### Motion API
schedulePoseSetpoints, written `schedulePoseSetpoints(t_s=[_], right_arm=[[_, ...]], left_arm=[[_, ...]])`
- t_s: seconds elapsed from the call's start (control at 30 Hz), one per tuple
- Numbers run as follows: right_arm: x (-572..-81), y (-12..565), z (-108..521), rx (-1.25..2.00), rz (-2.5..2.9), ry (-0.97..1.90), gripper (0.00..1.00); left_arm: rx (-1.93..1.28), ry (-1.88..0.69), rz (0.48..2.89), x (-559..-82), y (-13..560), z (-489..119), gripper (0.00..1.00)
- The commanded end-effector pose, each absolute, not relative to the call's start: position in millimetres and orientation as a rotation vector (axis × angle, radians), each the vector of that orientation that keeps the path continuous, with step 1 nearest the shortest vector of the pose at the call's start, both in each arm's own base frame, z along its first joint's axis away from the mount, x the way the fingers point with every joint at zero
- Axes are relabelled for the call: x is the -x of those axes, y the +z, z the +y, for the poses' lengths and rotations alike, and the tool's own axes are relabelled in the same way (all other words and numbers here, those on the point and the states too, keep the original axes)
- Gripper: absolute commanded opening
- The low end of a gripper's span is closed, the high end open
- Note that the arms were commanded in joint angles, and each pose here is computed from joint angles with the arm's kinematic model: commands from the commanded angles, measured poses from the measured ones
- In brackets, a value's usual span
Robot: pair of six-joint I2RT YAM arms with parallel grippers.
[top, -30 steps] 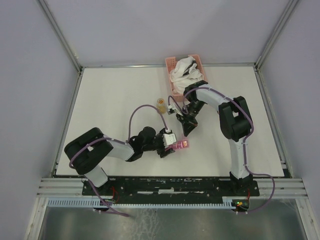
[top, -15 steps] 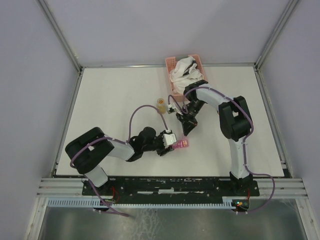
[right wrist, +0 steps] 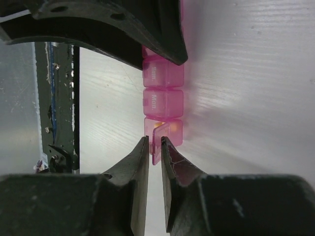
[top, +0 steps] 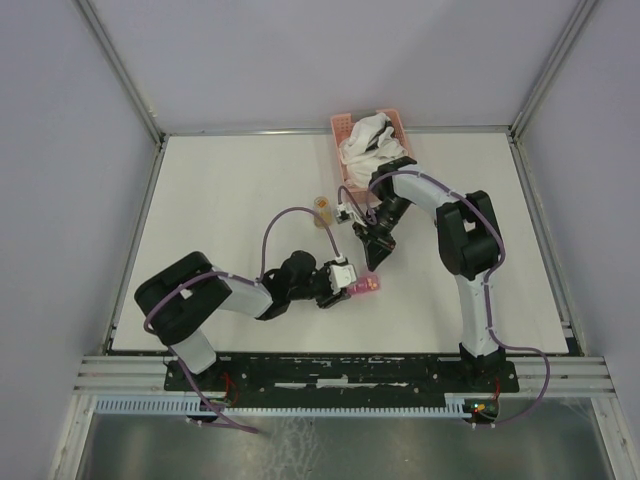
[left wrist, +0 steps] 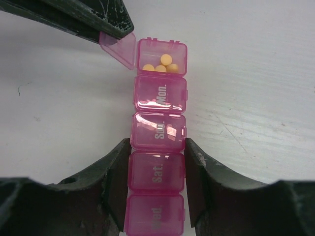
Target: Sort the pills into containers
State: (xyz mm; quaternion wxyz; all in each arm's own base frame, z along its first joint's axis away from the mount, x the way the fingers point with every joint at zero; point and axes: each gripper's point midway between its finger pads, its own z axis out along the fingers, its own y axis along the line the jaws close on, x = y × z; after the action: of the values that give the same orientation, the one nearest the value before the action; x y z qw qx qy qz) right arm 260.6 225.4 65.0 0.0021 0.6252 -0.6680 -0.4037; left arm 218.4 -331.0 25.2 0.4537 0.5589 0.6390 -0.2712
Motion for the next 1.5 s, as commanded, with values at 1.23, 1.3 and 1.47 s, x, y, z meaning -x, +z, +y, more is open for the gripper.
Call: schedulePoseSetpoints(t_s=[1.23, 1.3, 1.47], right_arm=[[-294, 86, 211, -1.803, -2.55, -1.198, 0.01], [-291, 82, 212, -1.794, -2.525, -1.202, 0.01], [-275, 78, 213, -1.808, -2.438, -1.252, 0.01]], left_arm=[[-1.383, -0.713, 1.596, -218, 26, -338, 0.12], [-1.386, -0.715, 1.596, -218, 25, -339, 0.12], [-1.386, -0.716, 1.595, -218, 26, -339, 0.11]])
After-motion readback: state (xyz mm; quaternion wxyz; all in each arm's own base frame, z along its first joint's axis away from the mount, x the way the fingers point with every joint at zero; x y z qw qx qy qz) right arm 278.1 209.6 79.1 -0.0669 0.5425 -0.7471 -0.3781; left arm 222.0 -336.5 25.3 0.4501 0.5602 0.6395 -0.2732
